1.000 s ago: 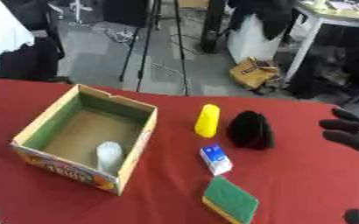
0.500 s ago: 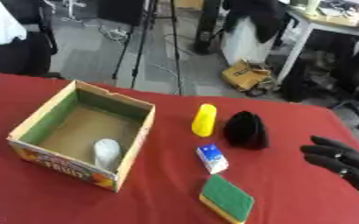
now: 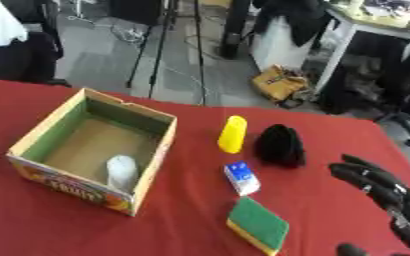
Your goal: Pick up objects on the table and place them in the box.
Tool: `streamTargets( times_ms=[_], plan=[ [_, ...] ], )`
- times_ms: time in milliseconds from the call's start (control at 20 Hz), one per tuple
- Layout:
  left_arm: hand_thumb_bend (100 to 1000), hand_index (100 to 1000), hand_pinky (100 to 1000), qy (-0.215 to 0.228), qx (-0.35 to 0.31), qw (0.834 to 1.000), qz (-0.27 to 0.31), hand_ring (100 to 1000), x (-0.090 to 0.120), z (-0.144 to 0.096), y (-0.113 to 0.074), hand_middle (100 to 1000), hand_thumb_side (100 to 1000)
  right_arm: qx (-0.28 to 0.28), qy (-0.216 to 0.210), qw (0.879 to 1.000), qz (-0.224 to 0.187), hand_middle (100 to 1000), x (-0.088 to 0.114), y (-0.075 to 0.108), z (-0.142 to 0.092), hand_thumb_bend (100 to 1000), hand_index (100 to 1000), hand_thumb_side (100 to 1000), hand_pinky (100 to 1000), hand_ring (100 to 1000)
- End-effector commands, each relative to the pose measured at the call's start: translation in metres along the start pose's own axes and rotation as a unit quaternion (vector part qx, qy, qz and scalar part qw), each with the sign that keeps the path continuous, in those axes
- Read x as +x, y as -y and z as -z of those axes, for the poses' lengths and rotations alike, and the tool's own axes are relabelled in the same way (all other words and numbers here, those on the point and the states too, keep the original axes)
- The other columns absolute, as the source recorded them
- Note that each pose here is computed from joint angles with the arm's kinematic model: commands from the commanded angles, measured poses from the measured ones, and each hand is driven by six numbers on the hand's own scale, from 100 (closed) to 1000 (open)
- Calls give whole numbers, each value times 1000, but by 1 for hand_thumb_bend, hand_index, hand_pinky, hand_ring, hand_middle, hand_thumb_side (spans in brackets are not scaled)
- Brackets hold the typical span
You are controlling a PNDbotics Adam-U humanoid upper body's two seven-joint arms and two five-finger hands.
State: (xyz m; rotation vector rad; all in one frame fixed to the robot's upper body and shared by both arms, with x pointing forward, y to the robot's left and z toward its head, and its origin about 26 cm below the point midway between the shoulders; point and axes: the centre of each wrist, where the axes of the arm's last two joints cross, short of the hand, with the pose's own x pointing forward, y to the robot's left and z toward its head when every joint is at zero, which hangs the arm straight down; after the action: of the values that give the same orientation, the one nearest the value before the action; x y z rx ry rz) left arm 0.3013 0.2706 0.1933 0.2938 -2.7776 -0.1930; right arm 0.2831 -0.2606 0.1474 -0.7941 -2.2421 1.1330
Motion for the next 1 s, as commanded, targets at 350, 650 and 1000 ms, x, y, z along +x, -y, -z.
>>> streamTargets(
  times_ms=[350,650,1000],
  plan=[
    [100,850,981,17,-4,1000,-9,946,5,9,2,888,900,7,-2,1000,14,892,14,0,21,539,967,1000,1000,1000],
    [100,849,981,20,-3,1000,-13,946,5,11,3,888,895,38,-16,999,23,898,15,-13,21,581,982,1000,1000,1000],
    [100,847,981,20,-3,1000,-18,946,5,12,5,886,891,41,-33,999,11,906,10,-24,20,606,990,1000,1000,1000]
  ],
)
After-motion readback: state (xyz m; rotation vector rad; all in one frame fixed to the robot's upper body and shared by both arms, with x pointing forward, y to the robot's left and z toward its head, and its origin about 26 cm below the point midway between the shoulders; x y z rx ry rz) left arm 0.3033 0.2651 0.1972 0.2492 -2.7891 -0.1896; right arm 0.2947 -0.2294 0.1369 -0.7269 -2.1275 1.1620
